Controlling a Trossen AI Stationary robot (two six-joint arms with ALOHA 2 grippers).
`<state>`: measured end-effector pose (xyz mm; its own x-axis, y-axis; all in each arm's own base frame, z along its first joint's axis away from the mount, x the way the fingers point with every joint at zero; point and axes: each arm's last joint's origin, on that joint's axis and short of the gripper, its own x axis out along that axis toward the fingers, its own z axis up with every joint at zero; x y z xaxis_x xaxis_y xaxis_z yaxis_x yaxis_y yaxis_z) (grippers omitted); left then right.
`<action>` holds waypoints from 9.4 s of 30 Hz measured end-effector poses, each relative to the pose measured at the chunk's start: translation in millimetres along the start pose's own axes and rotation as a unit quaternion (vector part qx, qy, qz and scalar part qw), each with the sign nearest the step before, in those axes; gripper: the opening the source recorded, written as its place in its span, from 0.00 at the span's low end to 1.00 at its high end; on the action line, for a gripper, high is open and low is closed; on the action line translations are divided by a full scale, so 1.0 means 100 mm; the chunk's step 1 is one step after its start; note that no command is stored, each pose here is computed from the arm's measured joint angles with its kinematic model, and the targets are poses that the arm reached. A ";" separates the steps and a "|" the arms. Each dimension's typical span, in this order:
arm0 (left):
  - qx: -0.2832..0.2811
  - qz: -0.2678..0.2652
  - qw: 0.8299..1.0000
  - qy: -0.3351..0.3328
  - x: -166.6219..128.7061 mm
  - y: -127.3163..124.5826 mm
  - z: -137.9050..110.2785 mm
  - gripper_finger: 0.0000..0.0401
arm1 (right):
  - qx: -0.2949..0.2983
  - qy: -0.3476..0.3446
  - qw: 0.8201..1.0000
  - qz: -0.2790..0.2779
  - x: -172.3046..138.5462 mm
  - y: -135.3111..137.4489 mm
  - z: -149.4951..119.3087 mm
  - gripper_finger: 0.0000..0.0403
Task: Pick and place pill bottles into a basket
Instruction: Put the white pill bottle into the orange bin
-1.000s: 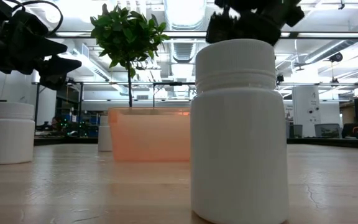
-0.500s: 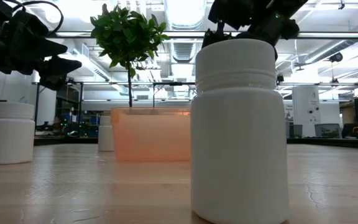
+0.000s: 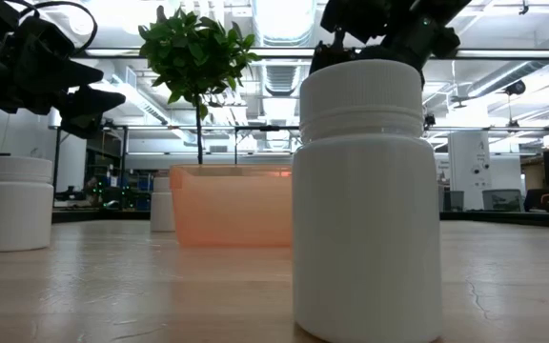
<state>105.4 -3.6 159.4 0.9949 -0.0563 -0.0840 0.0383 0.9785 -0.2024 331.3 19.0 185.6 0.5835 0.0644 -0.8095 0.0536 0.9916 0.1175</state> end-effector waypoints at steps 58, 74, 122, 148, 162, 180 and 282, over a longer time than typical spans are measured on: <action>-0.100 -0.026 0.991 -0.089 -0.01 -0.04 0.18 0.53 | 0.043 -0.065 0.997 0.014 -0.23 0.03 0.13 0.59; -0.100 -0.027 0.991 -0.090 -0.01 -0.04 0.18 0.53 | 0.294 -0.124 0.945 0.067 -0.26 0.06 0.27 0.59; -0.100 -0.027 0.991 -0.090 -0.01 -0.04 0.18 0.53 | -0.064 0.007 0.988 0.139 -0.92 1.38 0.27 0.57; -0.100 -0.027 0.991 -0.090 -0.01 -0.04 0.18 0.53 | 0.053 -0.083 0.985 0.142 -0.42 2.03 0.21 0.57; -0.100 -0.027 0.991 -0.090 -0.01 -0.04 0.18 0.53 | -0.005 -0.027 0.993 0.119 -0.09 2.33 0.20 0.57; -0.100 -0.027 0.991 -0.090 -0.01 -0.04 0.18 0.53 | -0.068 -0.001 0.993 0.097 -0.14 2.29 0.15 0.57; -0.100 -0.027 0.991 -0.090 -0.01 -0.04 0.18 0.53 | 0.061 0.002 0.996 -0.070 -0.37 1.24 1.26 0.34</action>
<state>105.5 -3.6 177.7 0.9932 -0.0529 0.1040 0.0898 0.9155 -0.3921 419.0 125.1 302.5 0.5595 -0.0721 -0.8257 0.2326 0.9698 0.0730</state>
